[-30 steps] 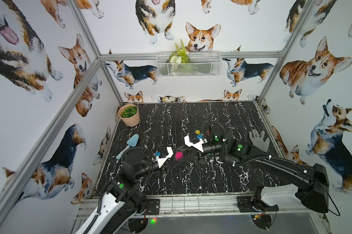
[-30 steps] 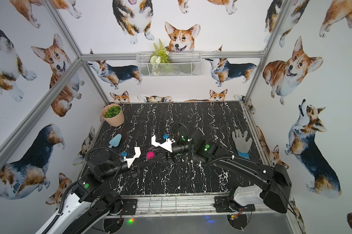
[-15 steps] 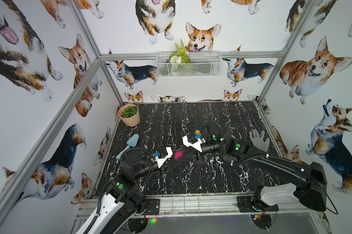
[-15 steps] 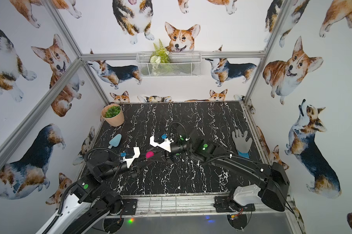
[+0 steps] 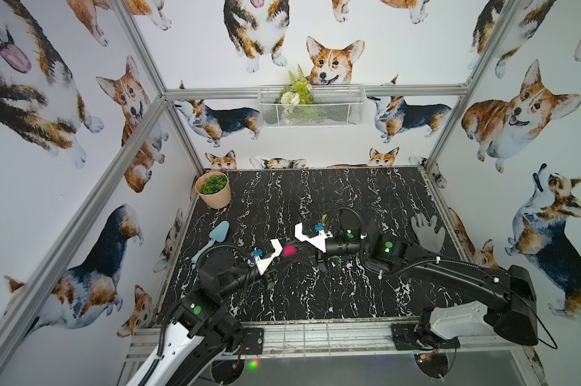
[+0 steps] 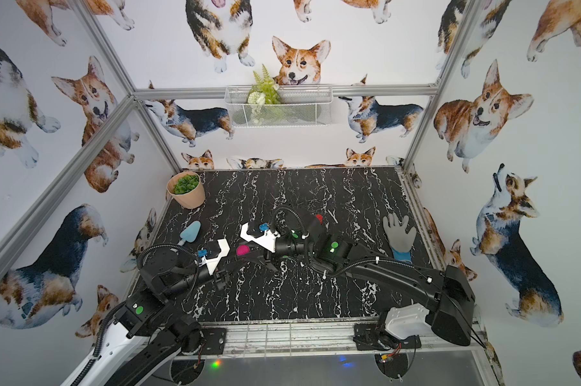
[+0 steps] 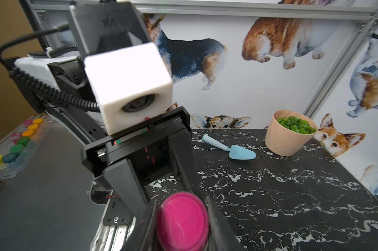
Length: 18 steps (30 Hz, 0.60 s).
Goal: Close the paint jar lid
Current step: Screw the lid onto the paint jar.
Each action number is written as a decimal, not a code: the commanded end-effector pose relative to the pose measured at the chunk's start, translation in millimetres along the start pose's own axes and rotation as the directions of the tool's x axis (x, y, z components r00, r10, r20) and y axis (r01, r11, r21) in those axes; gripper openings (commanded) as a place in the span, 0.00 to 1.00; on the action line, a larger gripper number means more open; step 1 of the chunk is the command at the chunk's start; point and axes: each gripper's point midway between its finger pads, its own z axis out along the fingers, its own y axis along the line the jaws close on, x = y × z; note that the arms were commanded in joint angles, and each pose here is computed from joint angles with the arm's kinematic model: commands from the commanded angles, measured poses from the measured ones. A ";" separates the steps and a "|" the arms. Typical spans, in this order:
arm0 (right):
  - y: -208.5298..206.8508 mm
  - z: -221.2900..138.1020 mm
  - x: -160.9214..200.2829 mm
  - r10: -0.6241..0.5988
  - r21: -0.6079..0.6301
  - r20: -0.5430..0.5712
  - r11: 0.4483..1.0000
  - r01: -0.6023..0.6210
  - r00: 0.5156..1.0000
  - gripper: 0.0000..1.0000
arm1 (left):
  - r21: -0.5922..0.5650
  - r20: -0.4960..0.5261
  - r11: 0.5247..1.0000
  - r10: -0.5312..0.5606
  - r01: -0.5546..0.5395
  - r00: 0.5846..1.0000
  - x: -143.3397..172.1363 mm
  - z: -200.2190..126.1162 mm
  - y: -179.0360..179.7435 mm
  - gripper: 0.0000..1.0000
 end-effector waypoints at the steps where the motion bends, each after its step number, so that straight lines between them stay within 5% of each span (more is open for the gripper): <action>1: -13.0 11.6 5.1 0.043 0.120 -0.021 0.992 -0.041 0.999 0.36 | -0.105 0.112 0.992 0.076 -0.064 0.991 -34.6 -5.5 17.3 0.21; 12: -55.1 34.5 12.8 0.221 0.366 0.042 0.904 -0.221 0.974 0.36 | -0.369 0.116 0.925 0.141 -0.089 0.983 -49.5 -20.2 60.9 0.21; 18: -57.9 49.7 20.6 0.258 0.401 0.032 0.882 -0.249 0.966 0.38 | -0.401 0.096 0.912 0.140 -0.091 0.986 -46.6 -17.2 69.0 0.21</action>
